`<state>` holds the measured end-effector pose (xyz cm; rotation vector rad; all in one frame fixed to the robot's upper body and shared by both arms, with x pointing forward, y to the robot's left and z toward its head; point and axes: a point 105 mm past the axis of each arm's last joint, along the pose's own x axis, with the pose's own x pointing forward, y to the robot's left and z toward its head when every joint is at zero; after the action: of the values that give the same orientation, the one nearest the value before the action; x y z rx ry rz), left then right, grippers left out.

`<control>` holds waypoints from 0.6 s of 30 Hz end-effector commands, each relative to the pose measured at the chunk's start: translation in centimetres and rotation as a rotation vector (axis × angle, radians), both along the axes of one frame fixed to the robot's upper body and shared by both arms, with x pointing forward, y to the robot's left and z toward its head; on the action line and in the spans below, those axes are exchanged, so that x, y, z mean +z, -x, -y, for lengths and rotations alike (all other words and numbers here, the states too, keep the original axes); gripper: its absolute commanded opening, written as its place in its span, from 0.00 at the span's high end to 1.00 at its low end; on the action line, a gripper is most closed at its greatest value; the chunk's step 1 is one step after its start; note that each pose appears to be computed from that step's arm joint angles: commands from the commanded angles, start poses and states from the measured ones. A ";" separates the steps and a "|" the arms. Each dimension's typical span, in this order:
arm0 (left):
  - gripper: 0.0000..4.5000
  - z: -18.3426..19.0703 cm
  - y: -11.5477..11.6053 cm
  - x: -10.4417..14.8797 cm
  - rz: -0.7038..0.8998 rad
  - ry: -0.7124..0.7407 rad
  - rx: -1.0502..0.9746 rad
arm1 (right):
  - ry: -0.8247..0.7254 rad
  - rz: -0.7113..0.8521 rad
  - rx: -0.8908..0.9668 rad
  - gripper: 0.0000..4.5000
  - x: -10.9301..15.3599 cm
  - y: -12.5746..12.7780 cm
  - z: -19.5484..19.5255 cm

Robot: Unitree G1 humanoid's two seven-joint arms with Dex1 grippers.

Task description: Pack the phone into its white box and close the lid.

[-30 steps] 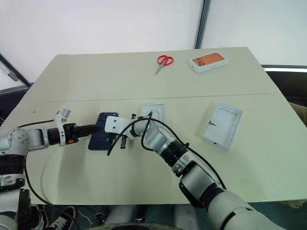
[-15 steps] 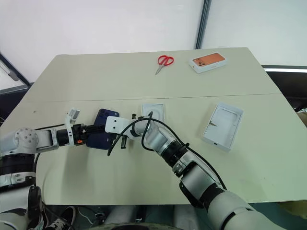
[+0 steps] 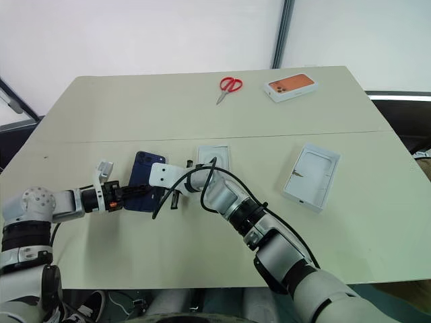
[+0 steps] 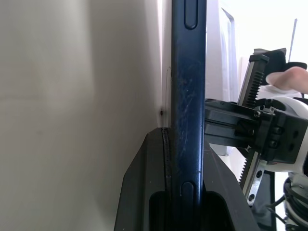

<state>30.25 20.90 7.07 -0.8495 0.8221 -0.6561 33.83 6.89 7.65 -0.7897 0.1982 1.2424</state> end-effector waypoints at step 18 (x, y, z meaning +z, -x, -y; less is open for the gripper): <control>1.00 1.8 -0.8 4.3 0.201 0.354 0.118 | -0.420 -0.196 0.072 0.12 7.9 3.0 7.3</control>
<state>30.60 18.98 9.16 -1.1223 0.5643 -0.7314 32.14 -0.62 14.69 -0.2780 0.1035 1.3068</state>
